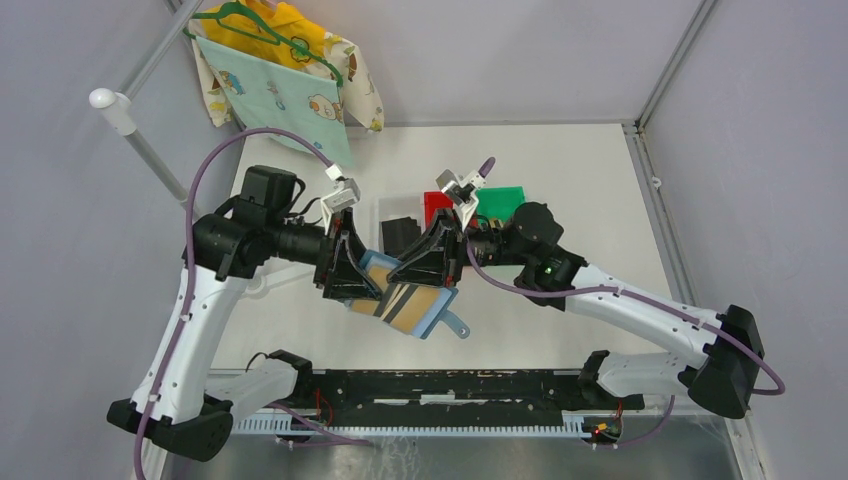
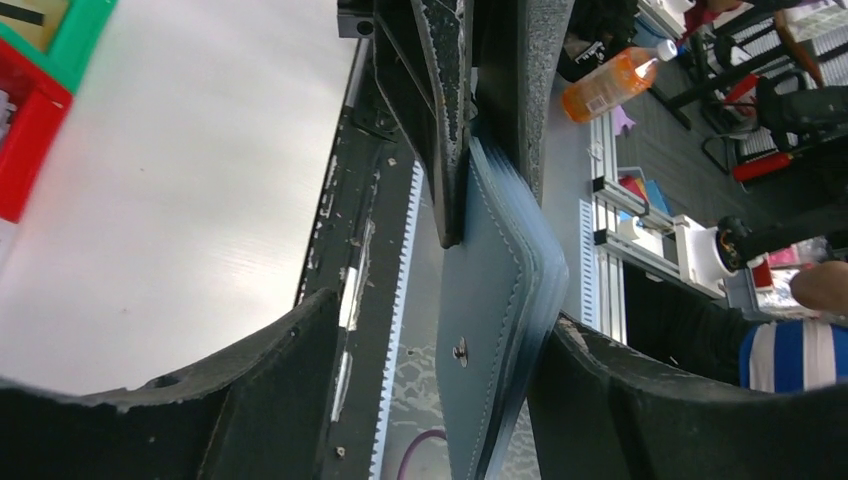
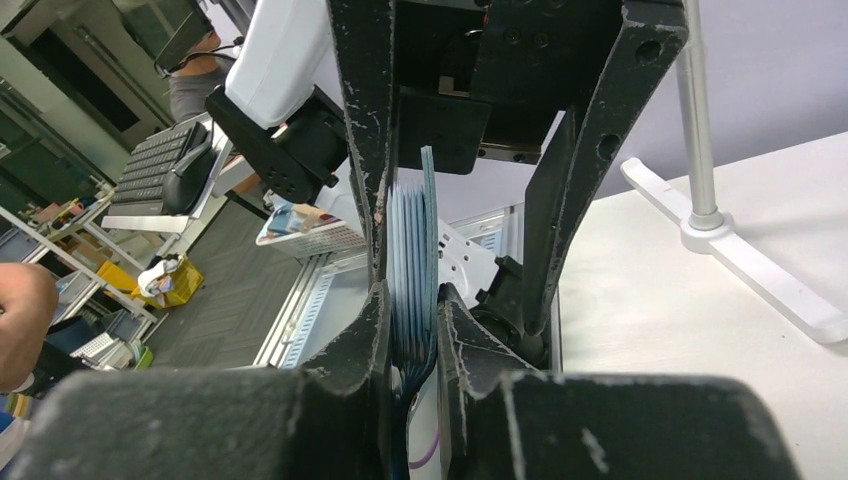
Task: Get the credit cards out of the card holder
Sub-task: Remove the credit card from the card holder.
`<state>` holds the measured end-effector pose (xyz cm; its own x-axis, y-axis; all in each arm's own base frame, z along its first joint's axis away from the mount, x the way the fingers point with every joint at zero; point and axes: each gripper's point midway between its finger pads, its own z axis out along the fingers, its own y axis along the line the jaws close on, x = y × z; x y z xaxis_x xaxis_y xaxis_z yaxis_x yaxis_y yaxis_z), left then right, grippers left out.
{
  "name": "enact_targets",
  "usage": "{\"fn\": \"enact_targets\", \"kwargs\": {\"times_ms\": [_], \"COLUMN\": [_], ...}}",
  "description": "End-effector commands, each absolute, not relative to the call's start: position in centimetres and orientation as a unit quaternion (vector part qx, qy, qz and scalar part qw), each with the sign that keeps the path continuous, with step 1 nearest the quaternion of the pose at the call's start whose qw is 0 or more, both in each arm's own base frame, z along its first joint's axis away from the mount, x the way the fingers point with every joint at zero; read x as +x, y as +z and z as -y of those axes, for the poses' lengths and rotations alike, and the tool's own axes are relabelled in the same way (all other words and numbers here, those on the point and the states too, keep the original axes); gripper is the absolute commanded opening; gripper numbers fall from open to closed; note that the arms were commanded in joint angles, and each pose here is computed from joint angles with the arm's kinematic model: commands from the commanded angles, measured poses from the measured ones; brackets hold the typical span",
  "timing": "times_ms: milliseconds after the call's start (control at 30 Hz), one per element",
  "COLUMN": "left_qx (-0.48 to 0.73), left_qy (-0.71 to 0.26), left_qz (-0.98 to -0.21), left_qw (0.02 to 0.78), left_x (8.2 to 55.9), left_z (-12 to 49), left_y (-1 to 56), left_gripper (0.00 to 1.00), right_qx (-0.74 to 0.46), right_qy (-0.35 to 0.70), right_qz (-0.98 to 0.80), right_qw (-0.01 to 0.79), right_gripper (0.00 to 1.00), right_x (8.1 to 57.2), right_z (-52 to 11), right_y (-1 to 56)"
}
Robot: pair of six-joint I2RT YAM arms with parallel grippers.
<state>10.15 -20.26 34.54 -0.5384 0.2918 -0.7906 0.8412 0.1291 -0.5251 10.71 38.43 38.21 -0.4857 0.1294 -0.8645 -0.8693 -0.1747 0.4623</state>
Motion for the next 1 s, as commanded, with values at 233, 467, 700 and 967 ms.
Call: {"fn": "enact_targets", "kwargs": {"times_ms": [233,467,700,967], "left_qx": [0.429,0.429,0.411,0.375], "left_qy": [-0.577,-0.575,-0.499,-0.400], "left_qz": [-0.651,-0.651,-0.707,-0.767], "left_qw": [0.242,0.248,0.286,0.334], "left_x": [7.0,7.5,10.8,15.1], "left_z": [20.1,20.3,20.0,18.7], "left_y": [35.9,36.1,34.2,32.3], "left_gripper": [0.54,0.33,0.06,0.02], "right_qx": [-0.364,-0.370,-0.348,-0.220], "right_qy": [0.711,0.716,0.674,0.595], "right_qz": [-0.454,-0.452,-0.496,-0.552], "right_qw": [0.395,0.382,0.422,0.541], "right_gripper": [0.01,0.04,0.61,0.73], "right_x": [9.4,9.0,11.6,17.2], "right_z": [-37.7,-38.3,-37.7,-32.6], "right_y": [41.8,41.2,41.0,43.0]}}
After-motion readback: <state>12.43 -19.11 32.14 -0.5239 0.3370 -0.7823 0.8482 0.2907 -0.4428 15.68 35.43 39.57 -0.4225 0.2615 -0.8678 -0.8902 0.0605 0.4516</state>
